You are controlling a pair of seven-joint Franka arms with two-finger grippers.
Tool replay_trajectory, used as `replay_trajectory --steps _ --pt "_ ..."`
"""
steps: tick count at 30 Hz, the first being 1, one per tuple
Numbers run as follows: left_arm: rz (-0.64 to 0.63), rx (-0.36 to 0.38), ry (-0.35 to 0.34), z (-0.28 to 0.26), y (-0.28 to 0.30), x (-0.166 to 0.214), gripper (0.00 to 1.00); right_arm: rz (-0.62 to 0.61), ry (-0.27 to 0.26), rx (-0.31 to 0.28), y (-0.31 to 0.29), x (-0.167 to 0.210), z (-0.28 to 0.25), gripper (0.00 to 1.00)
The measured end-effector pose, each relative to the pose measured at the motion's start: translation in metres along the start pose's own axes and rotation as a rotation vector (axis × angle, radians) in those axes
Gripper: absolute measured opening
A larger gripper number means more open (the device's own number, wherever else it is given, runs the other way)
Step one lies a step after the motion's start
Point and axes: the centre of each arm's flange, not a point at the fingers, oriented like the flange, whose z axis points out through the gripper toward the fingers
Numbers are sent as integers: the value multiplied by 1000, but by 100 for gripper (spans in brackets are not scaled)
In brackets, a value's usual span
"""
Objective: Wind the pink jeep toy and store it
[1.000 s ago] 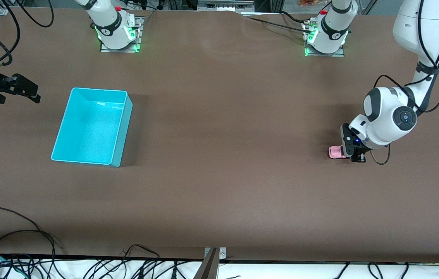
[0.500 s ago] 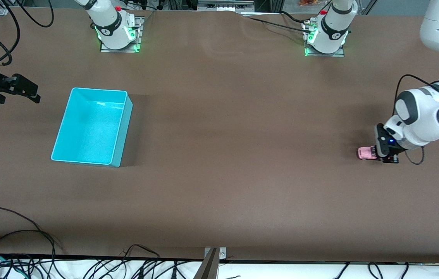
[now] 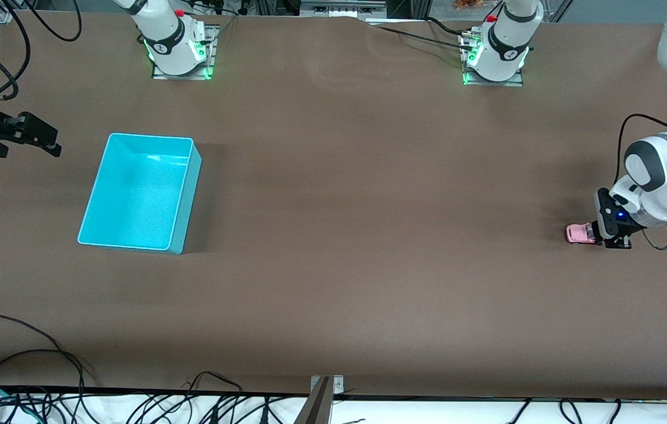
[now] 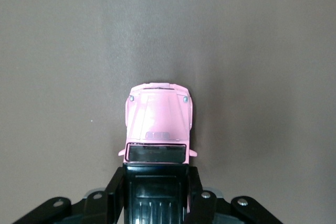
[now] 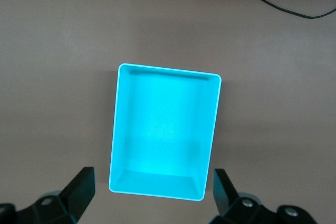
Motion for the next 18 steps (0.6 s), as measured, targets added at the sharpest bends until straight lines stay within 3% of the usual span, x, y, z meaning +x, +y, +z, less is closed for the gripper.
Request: replay_trajectory --steps 16,18 --pt "-5 4 -3 0 1 -17 51 0 0 0 0 0 0 100" --pt "-6 -8 2 5 2 -18 55 0 0 0 0 0 0 100"
